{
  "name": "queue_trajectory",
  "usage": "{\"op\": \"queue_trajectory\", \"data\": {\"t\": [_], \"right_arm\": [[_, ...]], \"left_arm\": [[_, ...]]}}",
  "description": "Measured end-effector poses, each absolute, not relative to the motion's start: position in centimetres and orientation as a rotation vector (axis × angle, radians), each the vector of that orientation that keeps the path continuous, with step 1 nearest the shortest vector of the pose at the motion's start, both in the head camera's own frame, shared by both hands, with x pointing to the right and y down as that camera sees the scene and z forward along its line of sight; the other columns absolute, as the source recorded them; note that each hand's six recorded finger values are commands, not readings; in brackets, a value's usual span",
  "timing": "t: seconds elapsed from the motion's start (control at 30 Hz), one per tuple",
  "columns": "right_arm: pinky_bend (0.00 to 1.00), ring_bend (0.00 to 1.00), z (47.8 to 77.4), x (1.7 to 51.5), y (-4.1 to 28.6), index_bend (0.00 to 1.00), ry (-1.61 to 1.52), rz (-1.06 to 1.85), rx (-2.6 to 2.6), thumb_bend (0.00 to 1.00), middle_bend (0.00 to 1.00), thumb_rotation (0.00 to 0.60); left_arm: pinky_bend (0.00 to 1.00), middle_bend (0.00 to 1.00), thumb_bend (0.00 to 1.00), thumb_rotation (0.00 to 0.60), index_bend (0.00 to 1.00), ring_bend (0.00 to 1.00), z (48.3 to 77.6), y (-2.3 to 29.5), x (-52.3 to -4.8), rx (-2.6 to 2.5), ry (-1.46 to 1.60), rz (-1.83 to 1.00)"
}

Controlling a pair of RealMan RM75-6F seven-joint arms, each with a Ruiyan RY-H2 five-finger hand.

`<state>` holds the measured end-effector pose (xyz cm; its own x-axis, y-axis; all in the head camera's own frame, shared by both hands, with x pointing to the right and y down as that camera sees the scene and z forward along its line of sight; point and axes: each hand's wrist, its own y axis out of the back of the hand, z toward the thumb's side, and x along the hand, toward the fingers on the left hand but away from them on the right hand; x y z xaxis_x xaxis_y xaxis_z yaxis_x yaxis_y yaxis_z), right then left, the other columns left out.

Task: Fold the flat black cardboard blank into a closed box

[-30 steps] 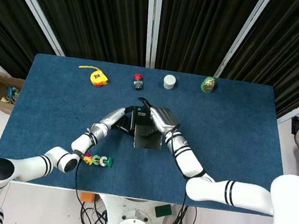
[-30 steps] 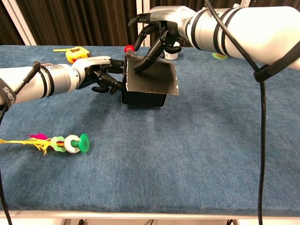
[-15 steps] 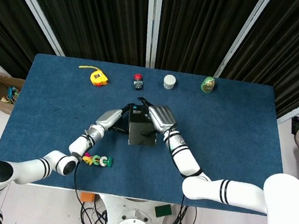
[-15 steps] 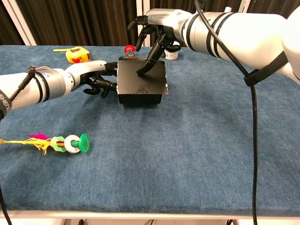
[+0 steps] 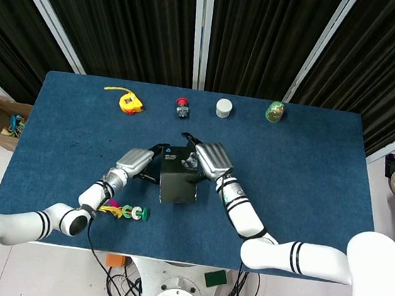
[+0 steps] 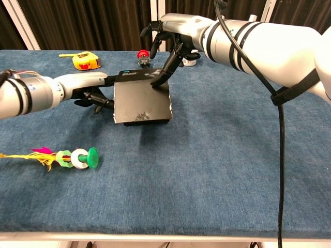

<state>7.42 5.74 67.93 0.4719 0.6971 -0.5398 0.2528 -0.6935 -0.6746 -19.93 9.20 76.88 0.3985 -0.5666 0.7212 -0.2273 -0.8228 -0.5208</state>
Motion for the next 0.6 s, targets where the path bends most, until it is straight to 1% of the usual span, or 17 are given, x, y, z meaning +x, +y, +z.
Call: {"op": "queue_trajectory", "data": {"t": [0.2, 0.37, 0.53, 0.6], "right_arm": [[1.0, 0.74, 68.2, 7.1, 6.1, 0.18, -0.778, 1.14, -2.208, 0.0, 0.31, 0.6], [1.0, 0.74, 68.1, 6.7, 6.4, 0.18, -0.774, 1.126, -2.215, 0.0, 0.31, 0.6], [1.0, 0.74, 68.1, 6.6, 6.5, 0.19, -0.774, 1.121, -2.218, 0.0, 0.31, 0.6], [1.0, 0.74, 68.1, 6.5, 6.7, 0.19, -0.765, 1.114, -2.217, 0.0, 0.31, 0.6]], "left_arm": [[0.92, 0.0, 0.04, 0.261, 0.0, 0.62, 76.1, 9.9, -20.7, -2.295, 0.615, -1.428], [0.89, 0.0, 0.0, 0.247, 0.0, 0.59, 75.6, 10.3, -20.6, -2.279, 0.574, -1.435], [0.87, 0.0, 0.0, 0.231, 0.0, 0.57, 75.0, 10.0, -20.9, -2.231, 0.599, -1.417], [0.86, 0.0, 0.0, 0.238, 0.0, 0.55, 74.8, 10.0, -21.4, -2.209, 0.592, -1.426]]}}
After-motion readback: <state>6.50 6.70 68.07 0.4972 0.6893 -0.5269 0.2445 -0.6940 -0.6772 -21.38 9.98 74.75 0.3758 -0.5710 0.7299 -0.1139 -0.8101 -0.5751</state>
